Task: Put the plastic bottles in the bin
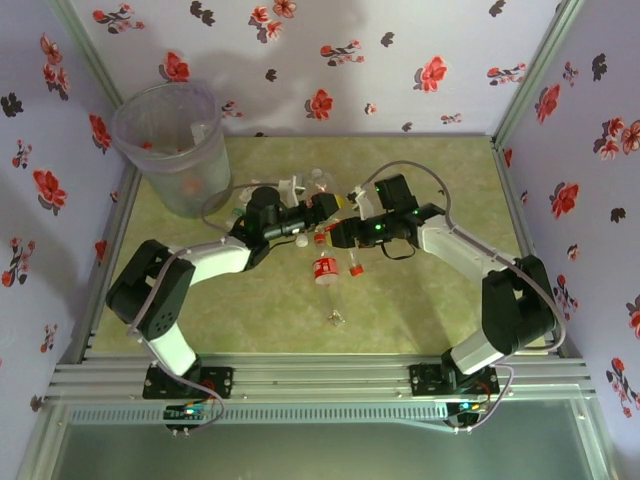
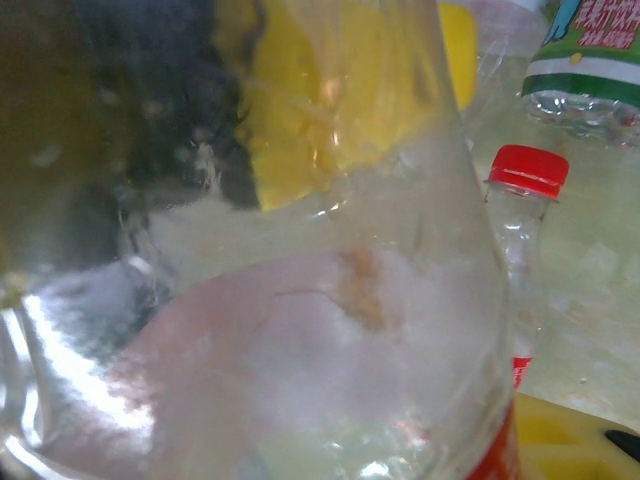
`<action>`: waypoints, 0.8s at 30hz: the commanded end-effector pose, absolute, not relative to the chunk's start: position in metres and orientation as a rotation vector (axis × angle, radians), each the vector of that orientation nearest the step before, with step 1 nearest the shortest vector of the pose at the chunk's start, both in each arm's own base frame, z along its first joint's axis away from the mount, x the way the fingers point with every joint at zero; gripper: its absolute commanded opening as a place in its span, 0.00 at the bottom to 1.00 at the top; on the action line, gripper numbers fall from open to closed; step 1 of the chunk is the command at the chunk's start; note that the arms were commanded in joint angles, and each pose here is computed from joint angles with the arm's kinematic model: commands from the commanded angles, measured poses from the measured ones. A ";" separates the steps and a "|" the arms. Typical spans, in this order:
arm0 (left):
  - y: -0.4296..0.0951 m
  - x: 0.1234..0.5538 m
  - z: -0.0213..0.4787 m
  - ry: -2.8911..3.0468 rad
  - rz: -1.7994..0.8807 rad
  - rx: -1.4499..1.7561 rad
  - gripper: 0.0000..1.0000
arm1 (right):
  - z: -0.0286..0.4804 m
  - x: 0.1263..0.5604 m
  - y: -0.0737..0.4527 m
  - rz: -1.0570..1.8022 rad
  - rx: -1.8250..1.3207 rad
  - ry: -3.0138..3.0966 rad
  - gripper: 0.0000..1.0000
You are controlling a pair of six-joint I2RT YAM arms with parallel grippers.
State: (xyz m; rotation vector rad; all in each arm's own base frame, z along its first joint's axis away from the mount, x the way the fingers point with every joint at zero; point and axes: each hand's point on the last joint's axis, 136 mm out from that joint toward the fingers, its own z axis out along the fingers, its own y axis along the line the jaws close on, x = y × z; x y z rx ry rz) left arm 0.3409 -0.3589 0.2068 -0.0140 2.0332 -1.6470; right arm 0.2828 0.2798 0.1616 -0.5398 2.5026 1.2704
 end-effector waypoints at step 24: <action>-0.341 0.372 0.255 1.994 -1.517 0.068 0.50 | 0.178 0.293 0.223 1.121 -0.382 2.481 0.95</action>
